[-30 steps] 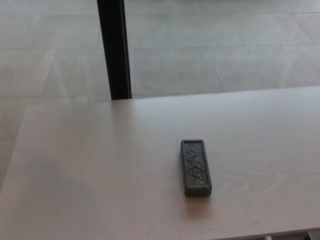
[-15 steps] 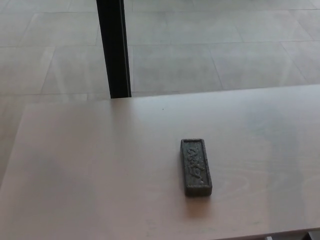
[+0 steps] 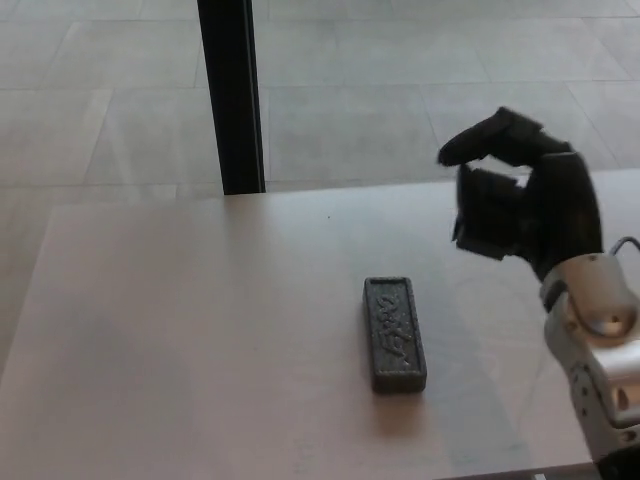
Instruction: The robot uses its right hand to hold the eraser kept in the middle of the desk and use it to wipe the desk by swiping its surface twice
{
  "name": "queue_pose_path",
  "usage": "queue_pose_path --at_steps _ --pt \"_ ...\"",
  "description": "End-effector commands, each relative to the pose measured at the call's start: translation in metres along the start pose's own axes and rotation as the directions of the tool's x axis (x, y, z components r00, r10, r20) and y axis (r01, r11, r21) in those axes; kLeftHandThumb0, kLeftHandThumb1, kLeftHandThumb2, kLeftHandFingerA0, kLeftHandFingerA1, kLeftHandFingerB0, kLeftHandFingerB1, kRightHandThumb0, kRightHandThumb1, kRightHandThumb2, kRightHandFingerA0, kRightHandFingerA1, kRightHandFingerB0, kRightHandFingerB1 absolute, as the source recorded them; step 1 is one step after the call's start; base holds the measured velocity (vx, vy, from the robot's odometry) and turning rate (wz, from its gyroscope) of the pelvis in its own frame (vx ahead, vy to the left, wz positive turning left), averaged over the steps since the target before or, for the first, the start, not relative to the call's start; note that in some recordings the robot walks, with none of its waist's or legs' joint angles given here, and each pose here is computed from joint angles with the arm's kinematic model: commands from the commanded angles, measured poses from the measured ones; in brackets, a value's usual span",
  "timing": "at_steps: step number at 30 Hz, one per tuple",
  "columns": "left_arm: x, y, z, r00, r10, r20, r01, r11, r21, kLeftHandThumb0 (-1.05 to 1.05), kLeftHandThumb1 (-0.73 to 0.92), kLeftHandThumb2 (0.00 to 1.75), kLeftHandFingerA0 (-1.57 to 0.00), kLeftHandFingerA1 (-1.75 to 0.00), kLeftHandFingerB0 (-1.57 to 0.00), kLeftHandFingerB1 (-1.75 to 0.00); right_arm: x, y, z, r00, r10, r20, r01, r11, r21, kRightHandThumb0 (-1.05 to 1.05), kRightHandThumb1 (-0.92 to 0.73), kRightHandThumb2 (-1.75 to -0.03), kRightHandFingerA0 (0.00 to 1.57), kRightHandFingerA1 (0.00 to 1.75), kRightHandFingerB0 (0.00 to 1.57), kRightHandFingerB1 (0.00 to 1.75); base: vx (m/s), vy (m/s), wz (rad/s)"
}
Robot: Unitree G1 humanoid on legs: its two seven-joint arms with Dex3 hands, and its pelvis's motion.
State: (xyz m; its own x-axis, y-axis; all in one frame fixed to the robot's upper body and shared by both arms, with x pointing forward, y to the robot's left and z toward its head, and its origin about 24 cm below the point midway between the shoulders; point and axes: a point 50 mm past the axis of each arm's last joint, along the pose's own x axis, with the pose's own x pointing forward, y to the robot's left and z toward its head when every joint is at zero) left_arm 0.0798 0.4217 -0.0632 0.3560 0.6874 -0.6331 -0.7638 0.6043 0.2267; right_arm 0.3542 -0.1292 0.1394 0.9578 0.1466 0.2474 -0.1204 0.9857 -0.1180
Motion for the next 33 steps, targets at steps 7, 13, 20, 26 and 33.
queue_pose_path --at_steps 7,13,20,26,33 --pt "0.002 0.006 0.018 0.999 0.013 0.048 -0.012 0.999 -0.032 -0.52 0.69 0.61 -0.68 -0.64 -0.58 -0.52 0.001 0.037 -0.037 0.986 0.148 -0.082 -0.162 0.967 -0.196 -0.27 -0.59 -0.93 0.96 1.75 0.77 1.61 0.0 0.0 0.0" --pt "0.003 0.004 0.021 0.998 0.013 0.054 -0.011 0.999 -0.031 -0.51 0.71 0.61 -0.69 -0.64 -0.58 -0.52 -0.004 0.04 -0.054 0.978 0.152 -0.143 -0.185 0.948 -0.258 -0.27 -0.55 -1.05 0.96 1.75 0.73 1.75 0.0 0.0 0.0" --pt "0.003 0.002 0.021 0.999 0.006 0.053 -0.005 1.0 -0.029 -0.52 0.71 0.61 -0.73 -0.65 -0.58 -0.51 -0.018 0.044 -0.077 0.963 0.159 -0.218 -0.225 0.918 -0.326 -0.23 -0.57 -1.03 0.9 1.75 0.79 1.53 0.0 0.0 0.0" --pt "0.003 0.001 0.021 0.999 0.008 0.051 -0.007 1.0 -0.03 -0.52 0.7 0.61 -0.76 -0.64 -0.6 -0.52 -0.035 0.046 -0.099 0.933 0.192 -0.303 -0.292 0.896 -0.334 -0.24 -0.55 -1.1 0.88 1.75 0.76 1.6 0.0 0.0 0.0" --pt "0.003 0.001 0.021 0.999 -0.002 0.052 0.003 1.0 -0.02 -0.52 0.71 0.61 -0.74 -0.66 -0.62 -0.52 -0.059 0.056 -0.122 0.884 0.273 -0.378 -0.431 0.79 -0.436 -0.27 -0.52 -1.19 0.88 1.75 0.75 1.62 0.0 0.0 0.0"
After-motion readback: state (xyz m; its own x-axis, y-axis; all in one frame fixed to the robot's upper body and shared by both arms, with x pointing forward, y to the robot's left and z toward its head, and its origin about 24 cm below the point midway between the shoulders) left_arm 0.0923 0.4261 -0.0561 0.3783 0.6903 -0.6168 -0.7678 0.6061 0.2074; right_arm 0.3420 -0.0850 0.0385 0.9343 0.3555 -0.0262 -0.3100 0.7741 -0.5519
